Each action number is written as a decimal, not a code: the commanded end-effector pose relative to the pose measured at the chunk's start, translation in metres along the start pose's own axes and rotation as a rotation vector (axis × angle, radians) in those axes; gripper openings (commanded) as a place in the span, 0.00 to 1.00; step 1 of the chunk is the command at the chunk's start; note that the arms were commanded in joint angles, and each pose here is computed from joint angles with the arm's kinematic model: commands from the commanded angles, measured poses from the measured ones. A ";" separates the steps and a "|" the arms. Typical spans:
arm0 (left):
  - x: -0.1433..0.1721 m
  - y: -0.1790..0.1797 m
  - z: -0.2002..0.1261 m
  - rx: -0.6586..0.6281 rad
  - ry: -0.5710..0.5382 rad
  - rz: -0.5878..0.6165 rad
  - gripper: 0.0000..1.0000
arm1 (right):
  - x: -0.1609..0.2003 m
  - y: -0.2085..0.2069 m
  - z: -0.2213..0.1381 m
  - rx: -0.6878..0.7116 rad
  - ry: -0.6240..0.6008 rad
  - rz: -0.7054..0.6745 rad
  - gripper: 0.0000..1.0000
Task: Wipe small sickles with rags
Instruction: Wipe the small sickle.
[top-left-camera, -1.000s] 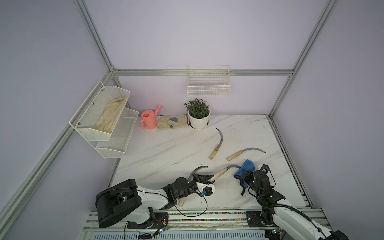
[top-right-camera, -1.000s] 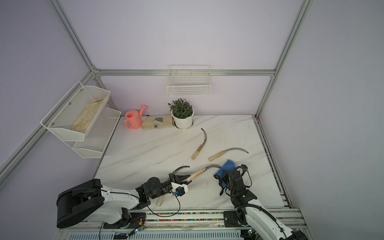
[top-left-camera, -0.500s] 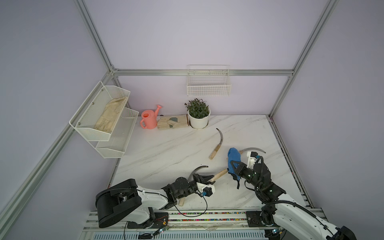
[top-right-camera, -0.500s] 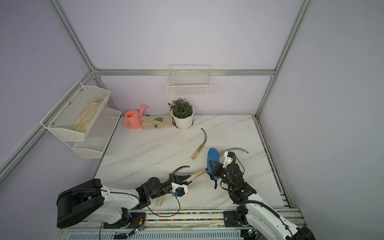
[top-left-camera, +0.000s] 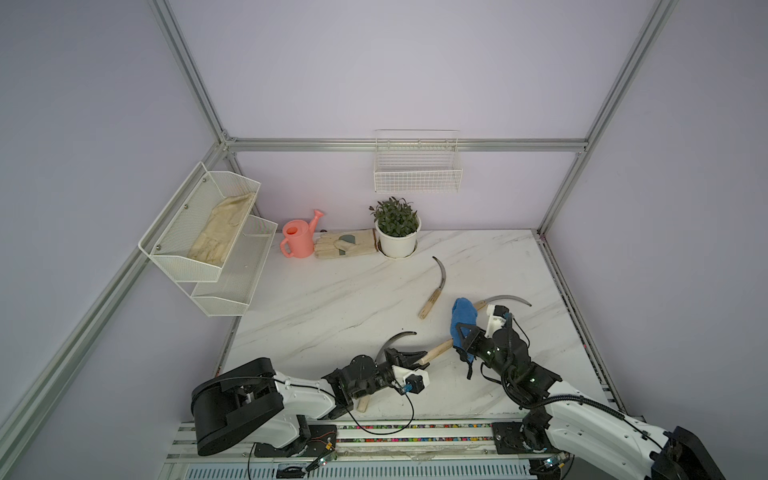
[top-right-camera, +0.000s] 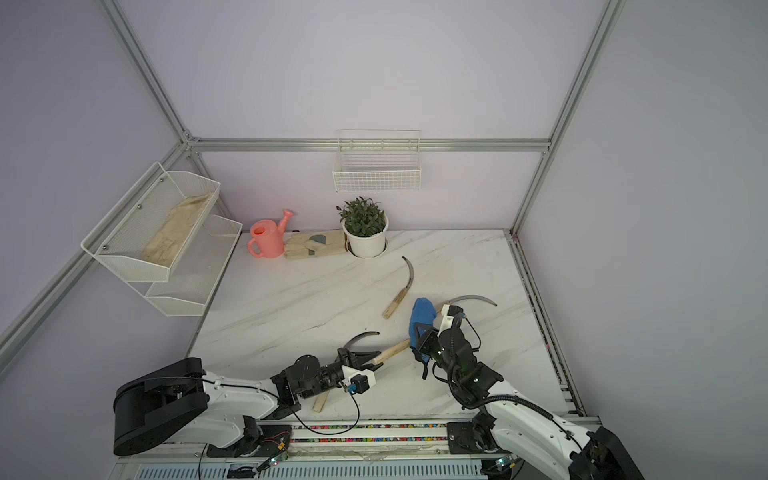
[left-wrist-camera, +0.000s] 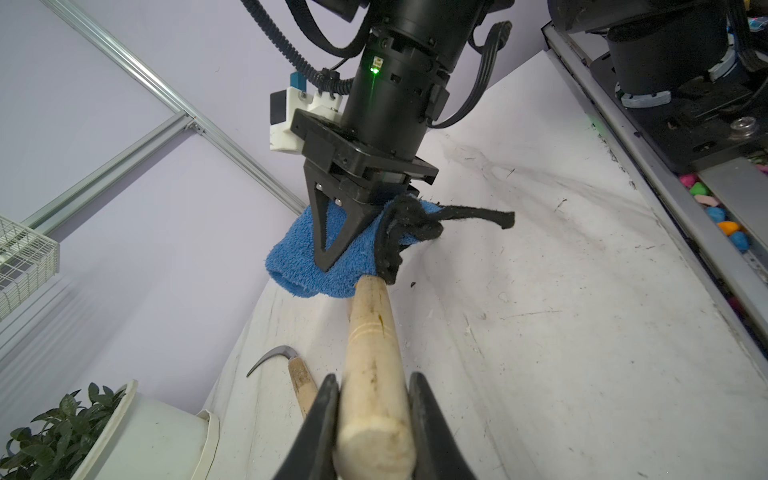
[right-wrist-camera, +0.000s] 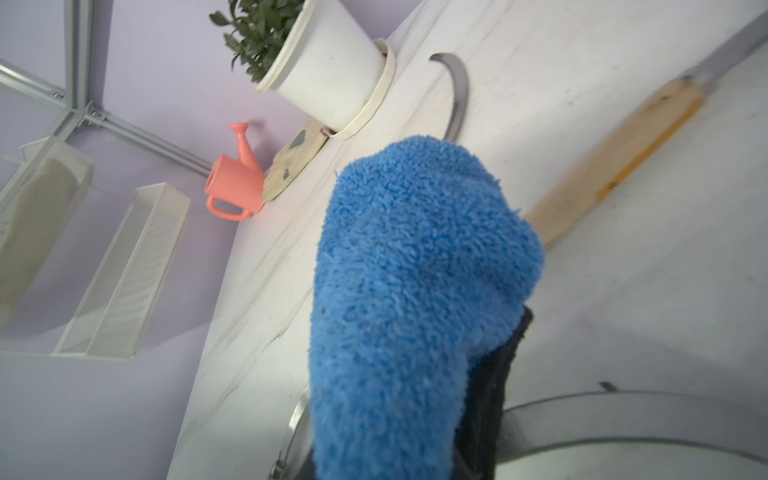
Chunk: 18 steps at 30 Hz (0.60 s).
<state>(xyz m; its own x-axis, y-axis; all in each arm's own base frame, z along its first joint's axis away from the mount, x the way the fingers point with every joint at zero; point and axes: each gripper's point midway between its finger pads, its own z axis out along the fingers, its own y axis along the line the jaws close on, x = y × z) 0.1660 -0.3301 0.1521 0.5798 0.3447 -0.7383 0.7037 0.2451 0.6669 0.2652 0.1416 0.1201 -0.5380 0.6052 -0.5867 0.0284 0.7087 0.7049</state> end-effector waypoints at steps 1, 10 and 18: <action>-0.014 0.002 -0.005 -0.009 -0.061 0.005 0.00 | 0.004 -0.058 -0.003 0.188 -0.015 0.069 0.00; -0.016 0.004 -0.008 -0.018 -0.068 0.001 0.00 | 0.006 -0.119 -0.012 0.350 -0.045 0.197 0.00; -0.017 0.004 -0.008 -0.018 -0.071 0.003 0.00 | -0.005 -0.087 -0.007 0.222 -0.035 0.171 0.00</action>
<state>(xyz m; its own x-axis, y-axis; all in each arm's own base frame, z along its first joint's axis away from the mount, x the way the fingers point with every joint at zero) 0.1612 -0.3299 0.1558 0.5883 0.3263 -0.7399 0.7049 0.2416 0.6669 0.2582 0.0597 0.0551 -0.4274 0.7531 -0.5001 0.3652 0.6499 0.6665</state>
